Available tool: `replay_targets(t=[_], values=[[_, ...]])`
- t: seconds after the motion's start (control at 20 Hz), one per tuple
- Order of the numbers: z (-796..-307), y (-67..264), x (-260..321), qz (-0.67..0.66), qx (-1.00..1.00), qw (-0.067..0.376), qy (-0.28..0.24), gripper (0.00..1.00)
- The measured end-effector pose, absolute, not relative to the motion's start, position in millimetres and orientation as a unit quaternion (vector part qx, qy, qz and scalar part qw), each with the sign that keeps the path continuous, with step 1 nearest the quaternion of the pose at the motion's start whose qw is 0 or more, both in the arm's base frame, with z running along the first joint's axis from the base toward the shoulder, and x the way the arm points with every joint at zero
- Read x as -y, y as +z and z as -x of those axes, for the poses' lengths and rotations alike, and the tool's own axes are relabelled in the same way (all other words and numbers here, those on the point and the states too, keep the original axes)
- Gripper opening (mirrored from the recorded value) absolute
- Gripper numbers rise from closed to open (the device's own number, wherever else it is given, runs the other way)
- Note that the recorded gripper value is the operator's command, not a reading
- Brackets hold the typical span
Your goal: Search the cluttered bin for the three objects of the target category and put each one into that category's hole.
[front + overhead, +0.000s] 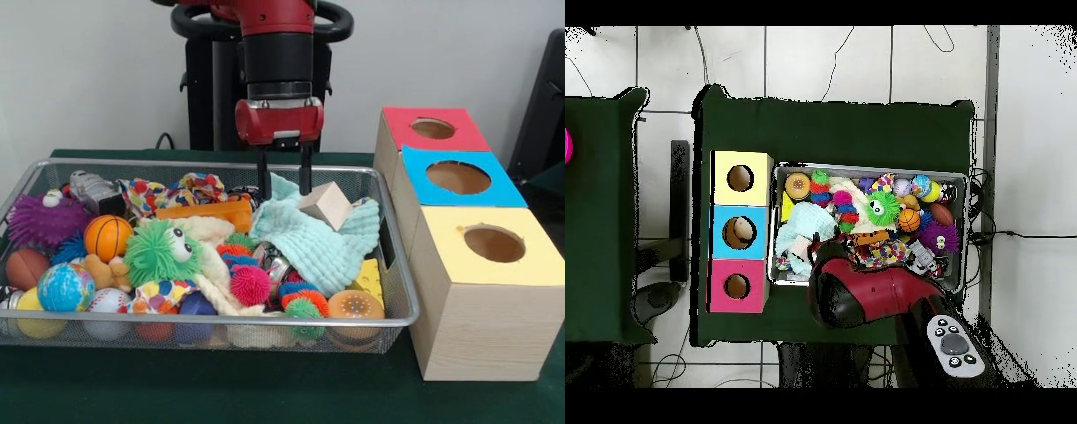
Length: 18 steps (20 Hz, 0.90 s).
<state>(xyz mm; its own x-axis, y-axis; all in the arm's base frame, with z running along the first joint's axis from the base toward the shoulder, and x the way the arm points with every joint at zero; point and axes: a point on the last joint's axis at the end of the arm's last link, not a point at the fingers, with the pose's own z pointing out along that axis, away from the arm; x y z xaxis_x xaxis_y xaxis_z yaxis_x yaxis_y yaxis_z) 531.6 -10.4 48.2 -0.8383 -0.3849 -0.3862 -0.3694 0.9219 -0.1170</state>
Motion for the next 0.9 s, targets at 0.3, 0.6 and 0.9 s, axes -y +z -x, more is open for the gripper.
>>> replay_targets(t=[0.3, 0.6, 0.9], values=[[-529, 34, 18, 0.194, -0.958, 0.208, -0.028, 1.0], [-519, 13, 18, 0.189, -0.962, 0.197, -0.019, 1.0], [-508, -6, 18, 0.177, -0.967, 0.182, -0.001, 1.0]])
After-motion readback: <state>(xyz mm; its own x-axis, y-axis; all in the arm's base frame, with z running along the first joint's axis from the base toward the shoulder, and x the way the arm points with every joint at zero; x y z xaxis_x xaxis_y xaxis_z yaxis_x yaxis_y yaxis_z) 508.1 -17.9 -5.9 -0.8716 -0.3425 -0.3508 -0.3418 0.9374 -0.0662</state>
